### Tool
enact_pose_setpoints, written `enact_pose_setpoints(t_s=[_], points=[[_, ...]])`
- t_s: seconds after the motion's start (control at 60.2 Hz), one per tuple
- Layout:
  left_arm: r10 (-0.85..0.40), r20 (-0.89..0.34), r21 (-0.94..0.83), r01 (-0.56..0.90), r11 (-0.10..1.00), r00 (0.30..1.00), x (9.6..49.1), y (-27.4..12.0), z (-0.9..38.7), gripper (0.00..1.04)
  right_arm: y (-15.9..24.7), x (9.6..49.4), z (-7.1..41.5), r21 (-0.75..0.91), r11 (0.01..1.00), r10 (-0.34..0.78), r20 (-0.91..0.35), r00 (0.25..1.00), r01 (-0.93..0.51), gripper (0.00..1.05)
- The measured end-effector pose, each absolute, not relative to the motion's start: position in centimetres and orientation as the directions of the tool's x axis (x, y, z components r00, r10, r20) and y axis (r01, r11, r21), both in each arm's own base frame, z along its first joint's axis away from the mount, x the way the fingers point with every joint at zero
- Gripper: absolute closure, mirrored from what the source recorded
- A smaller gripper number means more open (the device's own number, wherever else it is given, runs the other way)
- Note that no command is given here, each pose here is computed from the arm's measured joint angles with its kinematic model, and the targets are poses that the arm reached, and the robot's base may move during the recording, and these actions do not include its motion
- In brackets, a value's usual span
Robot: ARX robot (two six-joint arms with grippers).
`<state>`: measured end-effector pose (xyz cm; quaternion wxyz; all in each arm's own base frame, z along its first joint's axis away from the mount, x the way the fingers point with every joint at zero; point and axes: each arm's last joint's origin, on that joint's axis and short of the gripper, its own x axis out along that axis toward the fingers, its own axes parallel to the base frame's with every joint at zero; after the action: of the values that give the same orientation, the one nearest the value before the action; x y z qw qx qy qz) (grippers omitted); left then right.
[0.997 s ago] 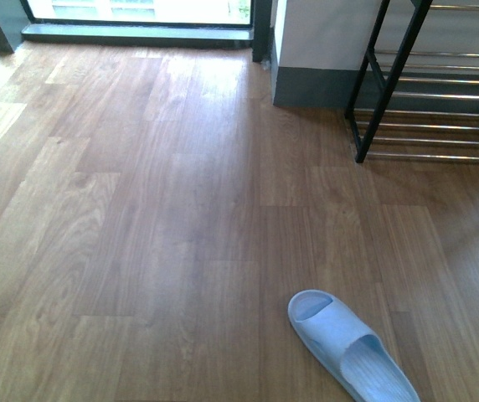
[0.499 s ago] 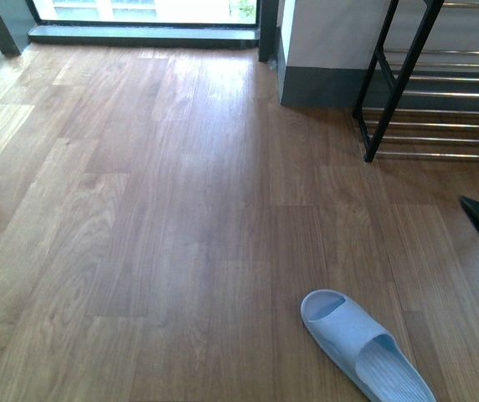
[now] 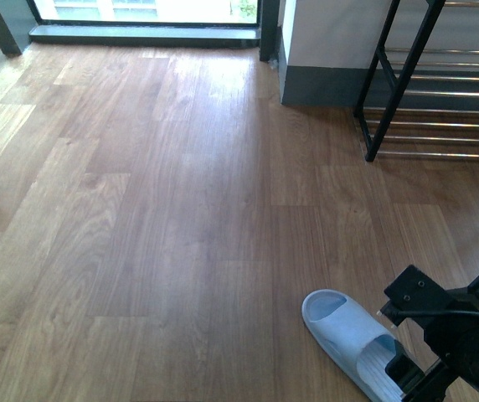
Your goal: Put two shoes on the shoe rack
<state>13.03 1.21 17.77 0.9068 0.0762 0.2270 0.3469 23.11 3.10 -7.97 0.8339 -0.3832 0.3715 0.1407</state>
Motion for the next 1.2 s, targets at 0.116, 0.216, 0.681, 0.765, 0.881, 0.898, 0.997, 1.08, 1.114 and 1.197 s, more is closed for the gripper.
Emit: enact_pose_setpoints(t_s=[0.116, 0.216, 0.681, 0.765, 0.881, 0.898, 0.997, 1.08, 1.114, 1.197], points=[[0.664, -0.359, 0.296, -0.595, 0.748, 0.656, 13.0, 1.2, 17.8, 1.03, 2.6, 23.2, -9.9, -0.569, 0.587, -0.030, -0.726, 0.687, -0.576, 0.09], [0.664, -0.359, 0.296, -0.595, 0.748, 0.656, 13.0, 1.2, 17.8, 1.03, 2.4, 23.5, -11.3, -0.573, 0.562, -0.030, -0.735, 0.678, -0.597, 0.09], [0.664, -0.359, 0.296, -0.595, 0.748, 0.656, 13.0, 1.2, 17.8, 1.03, 1.3, 26.7, -14.8, -0.549, 0.598, -0.061, -0.758, 0.649, -0.584, 0.09], [0.664, -0.359, 0.296, -0.595, 0.748, 0.656, 13.0, 1.2, 17.8, 1.03, 1.3, 27.0, -15.2, -0.537, 0.609, -0.055, -0.763, 0.644, -0.584, 0.09], [0.664, -0.359, 0.296, -0.595, 0.748, 0.656, 13.0, 1.2, 17.8, 1.03, 1.3, 27.3, -15.9, -0.526, 0.621, -0.049, -0.766, 0.641, -0.580, 0.09], [0.664, -0.359, 0.296, -0.595, 0.748, 0.656, 13.0, 1.2, 17.8, 1.03, 1.3, 27.4, -15.9, -0.525, 0.623, -0.049, -0.766, 0.641, -0.580, 0.09], [0.664, -0.359, 0.296, -0.595, 0.748, 0.656, 13.0, 1.2, 17.8, 1.03, 1.3, 27.8, -16.5, -0.510, 0.642, -0.045, -0.770, 0.636, -0.573, 0.09], [0.664, -0.359, 0.296, -0.595, 0.748, 0.656, 13.0, 1.2, 17.8, 1.03, 1.4, 28.2, -16.9, -0.502, 0.662, -0.040, -0.765, 0.643, -0.556, 0.16], [0.664, -0.359, 0.296, -0.595, 0.748, 0.656, 13.0, 1.2, 17.8, 1.03, 1.5, 28.3, -17.1, -0.491, 0.670, -0.026, -0.765, 0.643, -0.557, 0.23], [0.664, -0.359, 0.296, -0.595, 0.748, 0.656, 13.0, 1.2, 17.8, 1.03, 1.7, 28.3, -17.6, -0.470, 0.688, -0.005, -0.765, 0.644, -0.553, 0.42]])
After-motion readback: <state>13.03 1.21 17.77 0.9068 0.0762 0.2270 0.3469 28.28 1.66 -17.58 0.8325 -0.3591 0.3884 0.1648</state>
